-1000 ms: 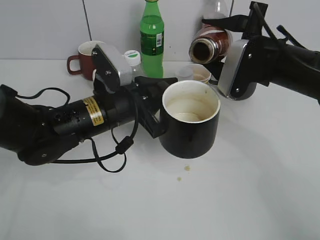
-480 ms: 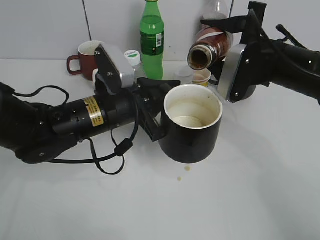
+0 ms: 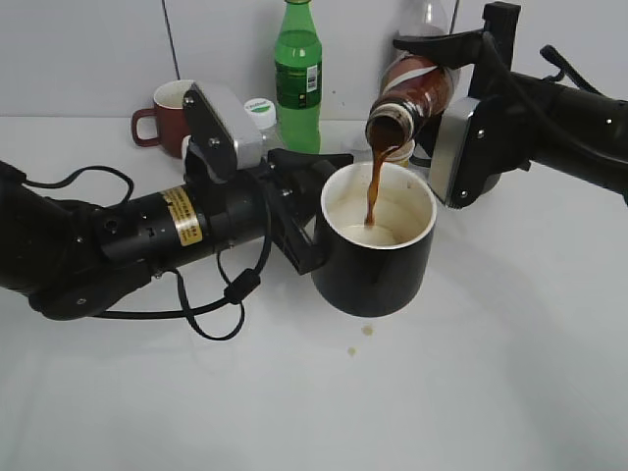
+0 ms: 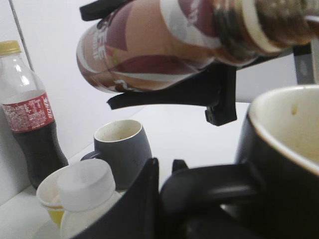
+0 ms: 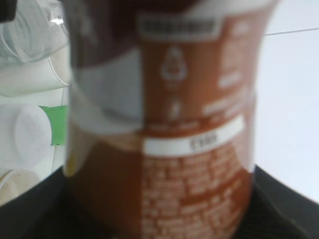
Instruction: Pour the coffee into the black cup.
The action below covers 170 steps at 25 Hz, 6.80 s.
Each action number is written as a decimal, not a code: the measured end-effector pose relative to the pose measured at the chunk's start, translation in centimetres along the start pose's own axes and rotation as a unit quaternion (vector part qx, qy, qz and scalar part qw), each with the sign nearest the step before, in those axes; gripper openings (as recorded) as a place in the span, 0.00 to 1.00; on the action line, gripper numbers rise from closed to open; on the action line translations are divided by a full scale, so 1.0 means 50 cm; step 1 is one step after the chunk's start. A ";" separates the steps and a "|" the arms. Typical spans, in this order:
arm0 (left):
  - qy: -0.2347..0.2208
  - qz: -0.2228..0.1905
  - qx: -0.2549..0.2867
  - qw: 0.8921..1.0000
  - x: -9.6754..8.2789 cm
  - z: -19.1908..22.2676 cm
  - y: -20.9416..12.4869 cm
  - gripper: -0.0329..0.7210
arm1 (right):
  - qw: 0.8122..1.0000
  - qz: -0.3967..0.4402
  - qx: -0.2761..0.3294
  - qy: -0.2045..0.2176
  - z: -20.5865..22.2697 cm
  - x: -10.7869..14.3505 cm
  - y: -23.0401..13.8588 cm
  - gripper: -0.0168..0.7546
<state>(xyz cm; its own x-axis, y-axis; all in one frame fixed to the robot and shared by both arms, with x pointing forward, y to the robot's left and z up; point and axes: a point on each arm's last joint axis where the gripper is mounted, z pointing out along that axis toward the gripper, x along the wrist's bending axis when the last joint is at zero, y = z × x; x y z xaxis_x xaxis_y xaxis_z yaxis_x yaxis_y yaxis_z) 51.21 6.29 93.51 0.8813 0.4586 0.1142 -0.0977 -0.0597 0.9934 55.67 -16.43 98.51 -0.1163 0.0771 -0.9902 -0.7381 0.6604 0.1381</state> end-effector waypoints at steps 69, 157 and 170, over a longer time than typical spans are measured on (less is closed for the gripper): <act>0.395 -0.080 0.079 0.912 0.180 -0.273 -0.058 0.10 | 0.701 0.645 0.277 -0.122 -0.144 0.163 -0.040 0.67; 0.340 -0.217 0.323 0.856 -0.183 -0.622 0.326 0.48 | 0.598 0.667 0.440 0.064 -0.548 -0.116 0.272 0.79; 0.352 -0.200 0.292 0.867 -0.204 -0.639 0.272 0.48 | 0.673 0.661 0.329 -0.051 -0.642 -0.091 0.334 0.79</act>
<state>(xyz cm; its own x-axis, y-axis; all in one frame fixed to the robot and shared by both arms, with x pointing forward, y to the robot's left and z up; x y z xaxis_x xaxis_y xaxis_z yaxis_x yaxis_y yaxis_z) 26.11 29.10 106.13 0.2708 0.9609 -0.0573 0.5816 -0.1160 0.8051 22.55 -29.72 105.96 -0.3108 0.9504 -0.0124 0.4222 0.1497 0.8941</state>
